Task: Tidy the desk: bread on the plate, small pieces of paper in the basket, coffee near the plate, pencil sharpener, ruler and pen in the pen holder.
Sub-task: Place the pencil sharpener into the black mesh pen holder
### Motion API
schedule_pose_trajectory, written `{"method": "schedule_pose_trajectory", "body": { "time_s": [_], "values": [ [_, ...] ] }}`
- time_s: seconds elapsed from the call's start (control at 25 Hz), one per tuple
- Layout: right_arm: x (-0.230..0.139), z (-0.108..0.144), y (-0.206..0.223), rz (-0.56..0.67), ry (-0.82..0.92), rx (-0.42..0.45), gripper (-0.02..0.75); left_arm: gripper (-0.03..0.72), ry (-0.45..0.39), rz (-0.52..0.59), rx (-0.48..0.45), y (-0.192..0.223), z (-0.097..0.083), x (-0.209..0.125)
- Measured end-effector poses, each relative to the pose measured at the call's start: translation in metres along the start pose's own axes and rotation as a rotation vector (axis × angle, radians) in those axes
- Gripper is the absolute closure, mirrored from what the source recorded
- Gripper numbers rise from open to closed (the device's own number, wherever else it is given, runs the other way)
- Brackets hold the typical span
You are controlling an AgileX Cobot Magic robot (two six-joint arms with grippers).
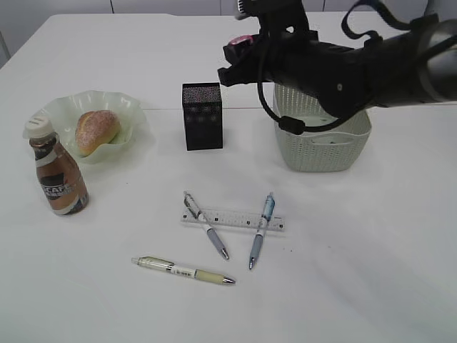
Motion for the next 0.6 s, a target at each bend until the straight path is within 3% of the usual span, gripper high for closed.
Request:
{"method": "schedule_pose_trajectory", "body": {
  "time_s": [0.16,0.6],
  "values": [
    [-0.005,-0.009,0.013,-0.085,0.004,-0.037,0.435,0.335,0.002,0.000,0.004,0.000,0.001,0.000],
    [-0.014,-0.008,0.069,-0.114,0.026,-0.034,0.435,0.335,0.020,-0.004,0.056,0.000,0.010,0.001]
  ]
}}
Point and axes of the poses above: a point on each arm's last joint axis where the gripper is mounted, y pointing out along that axis toward the gripper, z along the wrist's bending axis when the last joint is at zero, x = y × z, the point moved 9 cm from there along y, pointing out along that axis toward the gripper, and after that the axes turned 1 degree about -y, right-handed, at the moved point
